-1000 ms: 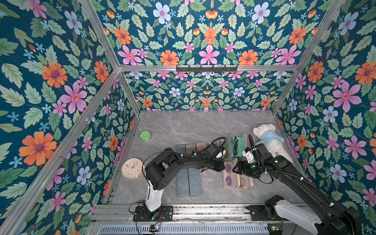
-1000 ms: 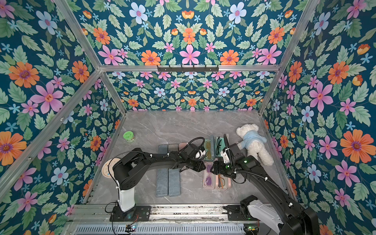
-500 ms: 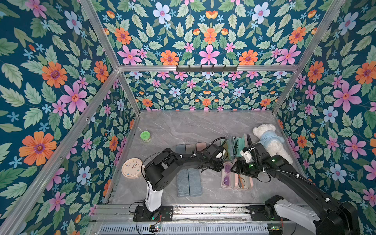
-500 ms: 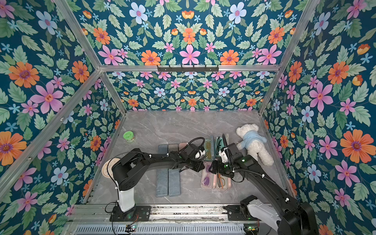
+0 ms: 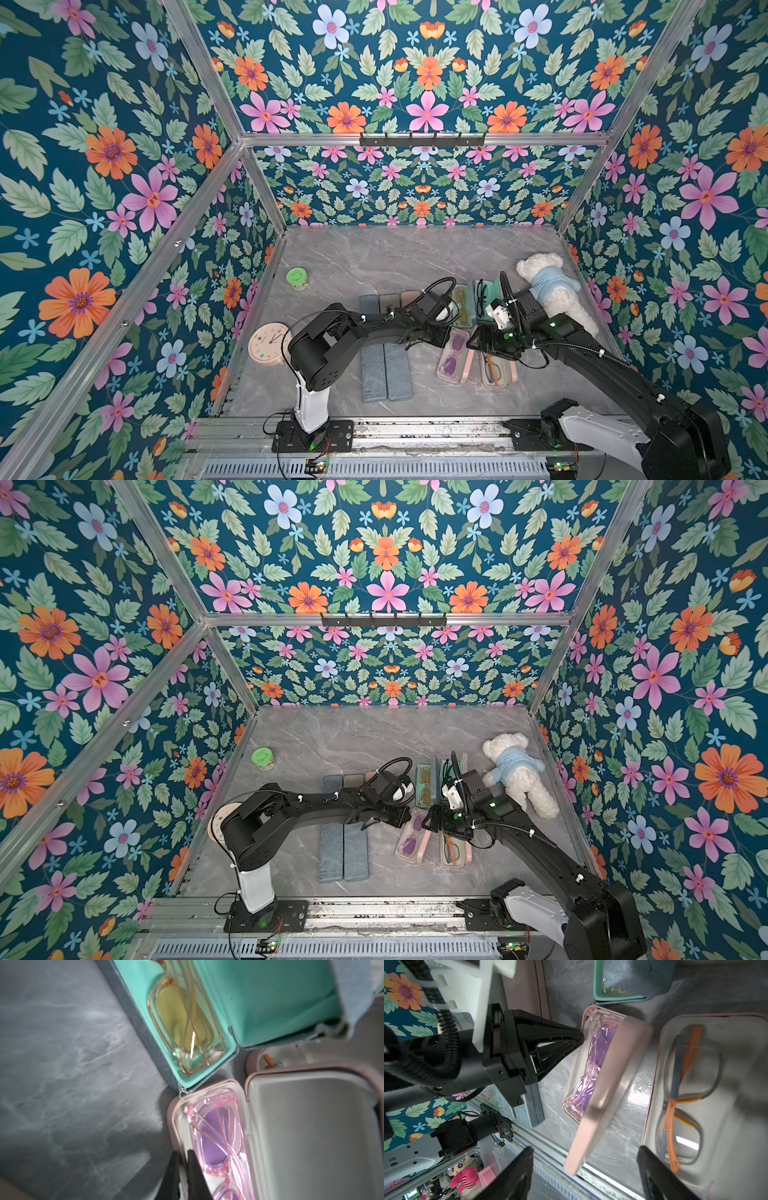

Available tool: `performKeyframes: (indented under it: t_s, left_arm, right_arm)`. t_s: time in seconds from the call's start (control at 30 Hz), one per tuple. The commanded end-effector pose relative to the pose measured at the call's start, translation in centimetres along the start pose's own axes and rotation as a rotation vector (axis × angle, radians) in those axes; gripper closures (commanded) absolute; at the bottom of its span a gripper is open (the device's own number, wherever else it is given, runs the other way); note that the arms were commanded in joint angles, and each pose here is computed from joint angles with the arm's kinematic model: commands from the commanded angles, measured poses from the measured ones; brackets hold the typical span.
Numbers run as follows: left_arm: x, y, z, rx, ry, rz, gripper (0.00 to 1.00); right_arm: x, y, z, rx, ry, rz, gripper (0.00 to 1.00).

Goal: Close the glasses case
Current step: Adjust the glasses case at the center of the board.

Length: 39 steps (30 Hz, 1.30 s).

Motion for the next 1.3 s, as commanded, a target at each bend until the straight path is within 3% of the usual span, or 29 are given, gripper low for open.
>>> performKeyframes:
  t_s: [0.0,0.4,0.7,1.27]
  left_arm:
    - [0.0,0.7,0.2,0.032,0.0,-0.002,0.9]
    - [0.1,1.6,0.6,0.038,-0.021,0.031,0.89]
    - [0.1,1.7,0.6,0.028,-0.023,0.042,0.88]
    - [0.4,1.4,1.2,0.016,-0.044,0.044,0.77]
  right_arm:
    - [0.3,1.1,-0.1,0.045,-0.001,0.018,0.2]
    - [0.0,2.2,-1.6,0.068,0.041,0.07,0.2]
    - [-0.2,2.7,-0.2,0.072,0.008,0.081,0.2]
    - [-1.0,1.9,-1.2,0.08,0.014,0.061,0.21]
Point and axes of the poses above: each gripper's point midway between its finger pads, its own z axis back along the fingers, its own y axis along the line the jaws close on, x = y × z, the point moved 4 cm from there along z, back along the fingers, and after that the axes turned 4 degrees about -z, right-handed, at the moved point
